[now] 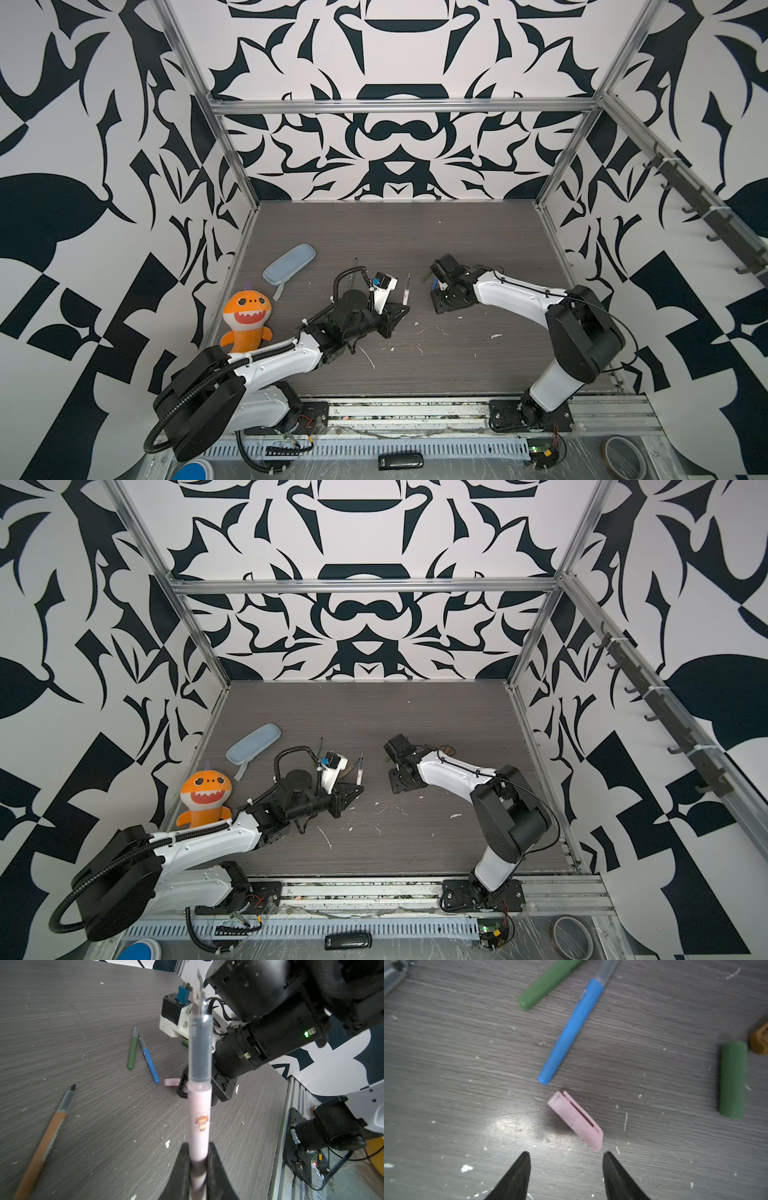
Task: Insert pens into pen caps
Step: Move the pen cap to the center of the table, then rotate the pen cap at the middle-right of the table.
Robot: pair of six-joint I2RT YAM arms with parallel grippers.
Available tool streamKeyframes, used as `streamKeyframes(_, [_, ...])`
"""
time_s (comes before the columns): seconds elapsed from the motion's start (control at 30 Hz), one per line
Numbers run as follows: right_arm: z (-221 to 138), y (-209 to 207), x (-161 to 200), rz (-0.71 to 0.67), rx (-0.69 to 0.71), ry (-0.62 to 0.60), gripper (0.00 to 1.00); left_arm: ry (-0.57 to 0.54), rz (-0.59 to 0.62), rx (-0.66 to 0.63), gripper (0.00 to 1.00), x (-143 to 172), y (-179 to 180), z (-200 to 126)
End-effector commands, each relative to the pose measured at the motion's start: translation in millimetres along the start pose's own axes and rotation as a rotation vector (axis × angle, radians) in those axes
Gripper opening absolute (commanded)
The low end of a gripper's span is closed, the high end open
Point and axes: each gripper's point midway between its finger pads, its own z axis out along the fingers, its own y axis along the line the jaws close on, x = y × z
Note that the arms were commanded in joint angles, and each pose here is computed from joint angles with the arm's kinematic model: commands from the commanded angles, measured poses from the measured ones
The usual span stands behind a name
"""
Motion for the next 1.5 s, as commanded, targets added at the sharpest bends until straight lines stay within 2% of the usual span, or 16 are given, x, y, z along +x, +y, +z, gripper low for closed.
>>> streamKeyframes(0.0, [4, -10, 2, -0.007, 0.051, 0.006, 0.60, -0.037, 0.003, 0.010, 0.03, -15, -7, -2])
streamKeyframes(0.27, [19, -38, -4, 0.001, 0.150, 0.032, 0.58, -0.034, 0.007, 0.002, 0.03, -15, -7, -5])
streamKeyframes(0.43, [21, -58, -12, 0.058, 0.158, 0.030, 0.56, -0.040, 0.021, -0.004, 0.03, -18, -7, -8])
streamKeyframes(0.63, [28, -61, -31, 0.050, 0.178, 0.029, 0.54, -0.034, 0.022, -0.003, 0.03, -18, -8, -7])
streamKeyframes(0.83, [12, -49, -39, 0.054, 0.099, 0.008, 0.52, -0.036, 0.024, -0.010, 0.03, -18, -7, -10])
streamKeyframes(0.93, [-7, -51, -51, 0.055, 0.105, -0.053, 0.55, -0.037, 0.026, -0.012, 0.03, -18, -7, -11])
streamKeyframes(1.0, [-12, -62, -60, 0.054, 0.160, -0.086, 0.57, -0.038, 0.029, -0.012, 0.03, -18, -7, -11])
streamKeyframes(1.27, [19, -83, -80, 0.057, 0.257, -0.031, 0.56, -0.033, 0.014, -0.007, 0.03, -19, -7, -8])
streamKeyframes(1.47, [39, -75, -83, 0.048, 0.230, 0.012, 0.55, -0.037, 0.015, -0.010, 0.03, -20, -8, -11])
